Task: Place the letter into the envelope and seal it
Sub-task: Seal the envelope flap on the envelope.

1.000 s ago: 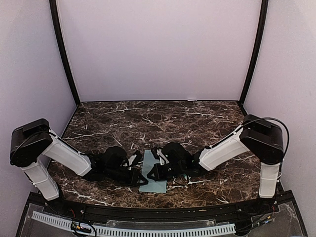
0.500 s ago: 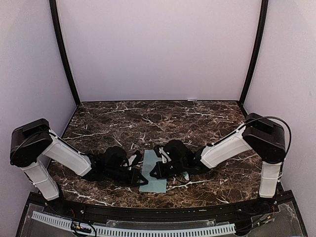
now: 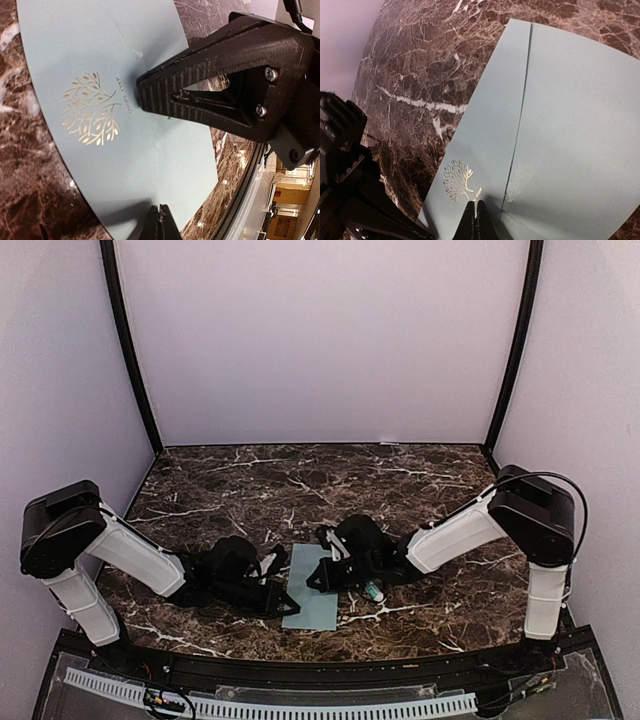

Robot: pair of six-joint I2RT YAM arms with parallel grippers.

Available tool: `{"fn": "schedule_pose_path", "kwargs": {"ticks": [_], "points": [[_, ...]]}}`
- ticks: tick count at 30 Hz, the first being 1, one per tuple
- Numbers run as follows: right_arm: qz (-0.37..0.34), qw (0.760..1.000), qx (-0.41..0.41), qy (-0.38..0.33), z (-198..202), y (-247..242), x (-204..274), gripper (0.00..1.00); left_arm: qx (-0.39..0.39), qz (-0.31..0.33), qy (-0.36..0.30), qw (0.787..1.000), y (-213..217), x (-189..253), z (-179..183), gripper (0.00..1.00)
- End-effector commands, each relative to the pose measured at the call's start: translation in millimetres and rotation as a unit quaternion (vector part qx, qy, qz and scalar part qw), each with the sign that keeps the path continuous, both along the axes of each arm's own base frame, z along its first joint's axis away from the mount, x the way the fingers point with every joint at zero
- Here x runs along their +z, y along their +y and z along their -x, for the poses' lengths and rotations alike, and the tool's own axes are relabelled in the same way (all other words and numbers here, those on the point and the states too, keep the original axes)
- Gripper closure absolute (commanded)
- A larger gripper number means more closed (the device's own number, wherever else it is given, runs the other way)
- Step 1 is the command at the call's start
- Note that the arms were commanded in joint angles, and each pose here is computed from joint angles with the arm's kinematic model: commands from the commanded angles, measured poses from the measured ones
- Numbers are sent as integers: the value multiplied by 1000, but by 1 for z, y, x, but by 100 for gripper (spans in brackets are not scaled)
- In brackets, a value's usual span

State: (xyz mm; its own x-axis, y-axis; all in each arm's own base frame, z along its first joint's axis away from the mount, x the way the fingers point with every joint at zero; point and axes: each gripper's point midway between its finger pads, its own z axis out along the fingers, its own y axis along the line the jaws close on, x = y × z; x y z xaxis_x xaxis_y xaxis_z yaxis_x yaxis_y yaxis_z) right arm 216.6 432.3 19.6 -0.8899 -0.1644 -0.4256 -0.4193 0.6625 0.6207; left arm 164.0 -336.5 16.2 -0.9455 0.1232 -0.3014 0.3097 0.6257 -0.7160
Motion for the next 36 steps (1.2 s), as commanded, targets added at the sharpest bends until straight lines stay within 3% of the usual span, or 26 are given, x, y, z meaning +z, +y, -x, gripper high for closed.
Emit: {"fn": "schedule_pose_path", "kwargs": {"ticks": [1,19,36], "points": [[72,997,-27,15,-12,-25,-42,100,-1,-57,29,998,24,-26,17,100],[67,997,-30,0,-49,-5,-43,100,-3,-56,29,998,24,-27,18,100],[66,997,-18,19,-11,-32,-37,100,-3,-55,28,998,21,-27,16,100]]}}
